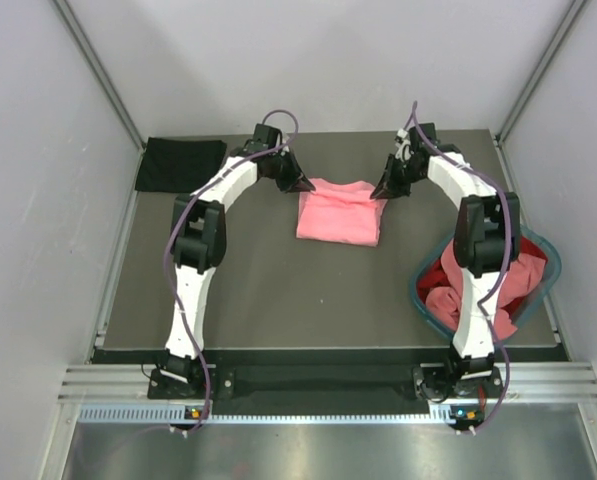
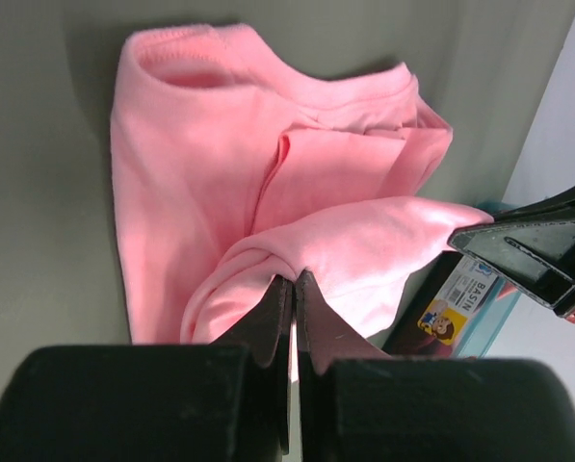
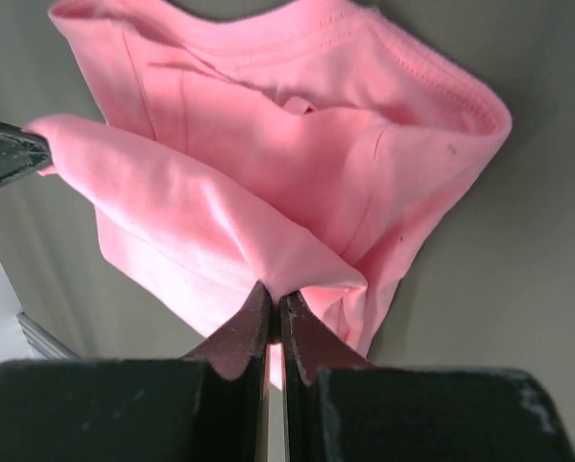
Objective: Fold and stack the t-shirts
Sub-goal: Fold the tshirt
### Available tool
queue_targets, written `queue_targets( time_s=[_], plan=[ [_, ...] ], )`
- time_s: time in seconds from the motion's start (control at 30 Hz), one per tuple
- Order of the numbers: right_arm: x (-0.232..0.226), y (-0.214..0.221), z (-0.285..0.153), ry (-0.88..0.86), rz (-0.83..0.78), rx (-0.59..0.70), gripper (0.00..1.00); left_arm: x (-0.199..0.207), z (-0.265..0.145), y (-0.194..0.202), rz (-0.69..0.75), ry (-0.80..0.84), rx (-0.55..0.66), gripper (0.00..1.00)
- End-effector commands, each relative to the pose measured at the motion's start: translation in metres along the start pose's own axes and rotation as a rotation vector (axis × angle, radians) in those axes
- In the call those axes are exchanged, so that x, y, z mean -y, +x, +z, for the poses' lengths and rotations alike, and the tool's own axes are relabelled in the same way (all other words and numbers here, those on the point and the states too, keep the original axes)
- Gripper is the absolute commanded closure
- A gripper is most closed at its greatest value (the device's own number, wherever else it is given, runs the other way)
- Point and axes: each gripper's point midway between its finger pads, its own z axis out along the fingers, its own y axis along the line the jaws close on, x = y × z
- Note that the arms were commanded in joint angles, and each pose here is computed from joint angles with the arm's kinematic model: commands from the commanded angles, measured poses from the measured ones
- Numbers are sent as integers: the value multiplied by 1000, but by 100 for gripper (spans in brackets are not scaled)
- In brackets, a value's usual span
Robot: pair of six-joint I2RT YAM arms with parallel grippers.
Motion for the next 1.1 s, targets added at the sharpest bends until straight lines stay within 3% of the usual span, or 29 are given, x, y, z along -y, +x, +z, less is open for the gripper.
queue_targets(
  time_s=[0.0, 0.63, 0.77, 0.87, 0.97, 1.03, 1.07],
  plan=[
    [-9, -28, -9, -39, -21, 66, 99, 22, -2, -25, 17, 102, 61, 100],
    [4, -53, 14, -77, 46, 79, 92, 6, 16, -50, -36, 130, 104, 100],
    [9, -60, 19, -74, 58, 87, 86, 2, 18, -57, -28, 118, 126, 100],
    [12, -70, 22, -83, 88, 112, 82, 1, 19, -68, -24, 118, 156, 92],
    [11, -85, 17, -101, 125, 145, 75, 3, 9, -84, -5, 106, 211, 77],
    [3, -98, 2, -109, 121, 180, 72, 12, -8, -97, 34, 93, 268, 58],
    [2, -102, -5, -94, 112, 199, 65, 17, -15, -100, 59, 84, 289, 55]
  ],
)
